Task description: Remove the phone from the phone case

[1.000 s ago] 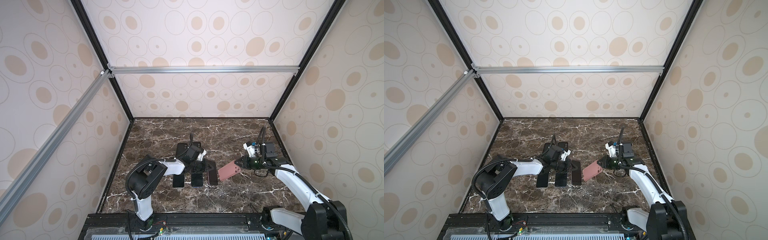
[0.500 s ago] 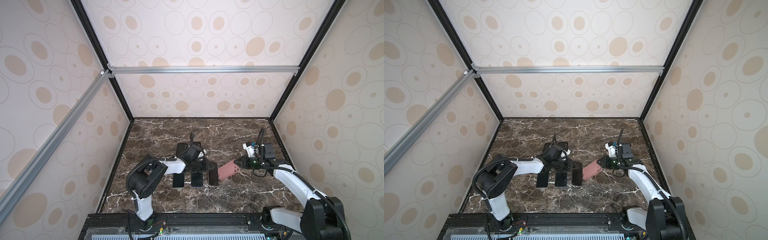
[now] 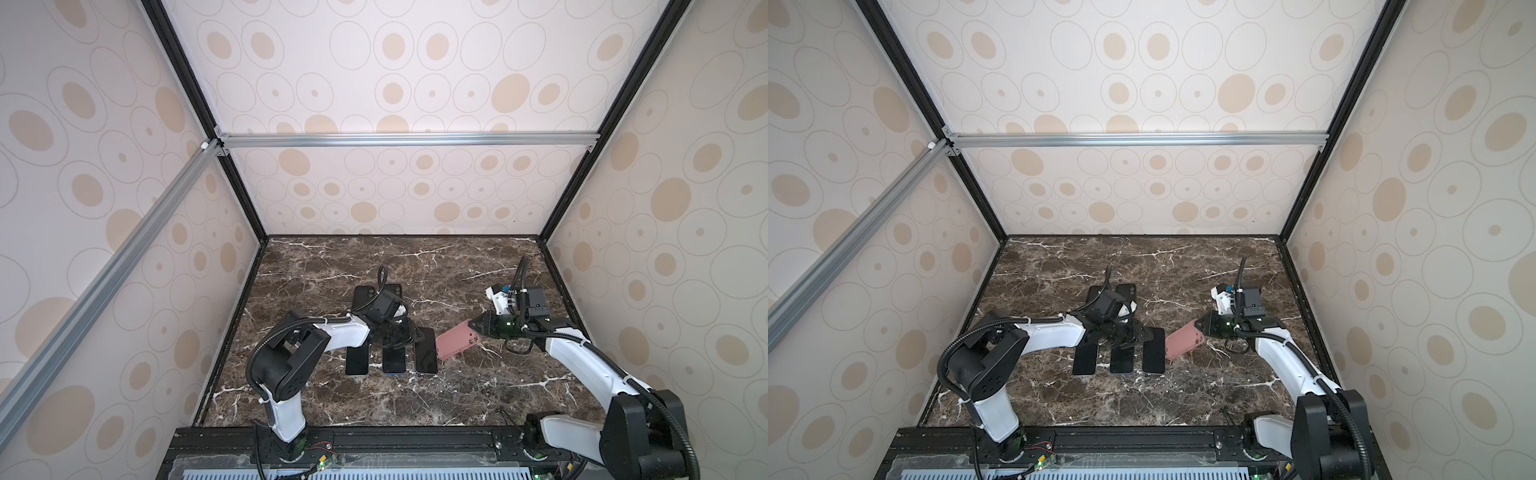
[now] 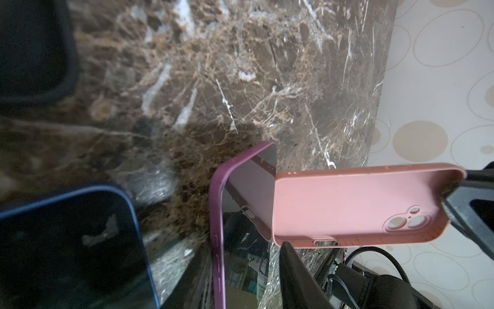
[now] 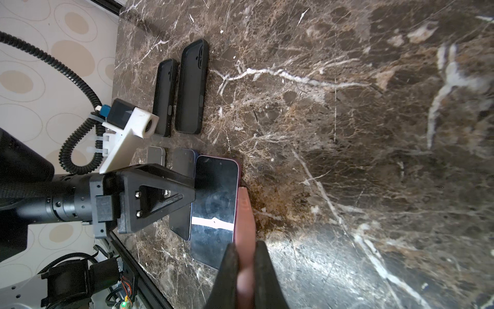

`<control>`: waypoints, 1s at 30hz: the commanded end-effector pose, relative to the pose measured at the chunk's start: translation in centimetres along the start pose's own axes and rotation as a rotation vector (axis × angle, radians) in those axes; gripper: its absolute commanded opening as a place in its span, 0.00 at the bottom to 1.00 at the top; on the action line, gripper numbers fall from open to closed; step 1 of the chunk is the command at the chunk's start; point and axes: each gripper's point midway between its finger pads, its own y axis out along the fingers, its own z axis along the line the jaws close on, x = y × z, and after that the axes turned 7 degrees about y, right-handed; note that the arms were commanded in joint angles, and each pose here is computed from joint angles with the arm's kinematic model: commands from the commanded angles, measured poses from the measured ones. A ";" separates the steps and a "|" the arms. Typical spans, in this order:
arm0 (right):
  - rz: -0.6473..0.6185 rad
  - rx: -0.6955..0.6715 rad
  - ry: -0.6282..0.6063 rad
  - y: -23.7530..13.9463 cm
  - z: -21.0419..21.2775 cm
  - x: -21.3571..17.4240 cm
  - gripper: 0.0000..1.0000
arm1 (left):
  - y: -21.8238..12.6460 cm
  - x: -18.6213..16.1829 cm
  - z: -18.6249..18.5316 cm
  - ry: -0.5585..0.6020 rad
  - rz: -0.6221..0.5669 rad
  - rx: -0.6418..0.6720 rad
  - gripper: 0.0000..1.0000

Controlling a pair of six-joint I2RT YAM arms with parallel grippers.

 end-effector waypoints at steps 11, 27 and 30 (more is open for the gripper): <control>-0.104 0.018 -0.192 -6.6 5.8 2.5 0.00 | -8.2 5.7 -7.5 0.559 -0.230 0.158 0.49; 0.155 0.318 -0.397 -8.3 16.0 -0.2 0.00 | -13.9 2.2 -16.0 1.260 -0.336 0.045 0.60; 0.157 0.337 -0.397 -8.4 16.4 -0.1 0.00 | -13.5 1.2 -16.7 1.272 -0.301 -0.020 0.55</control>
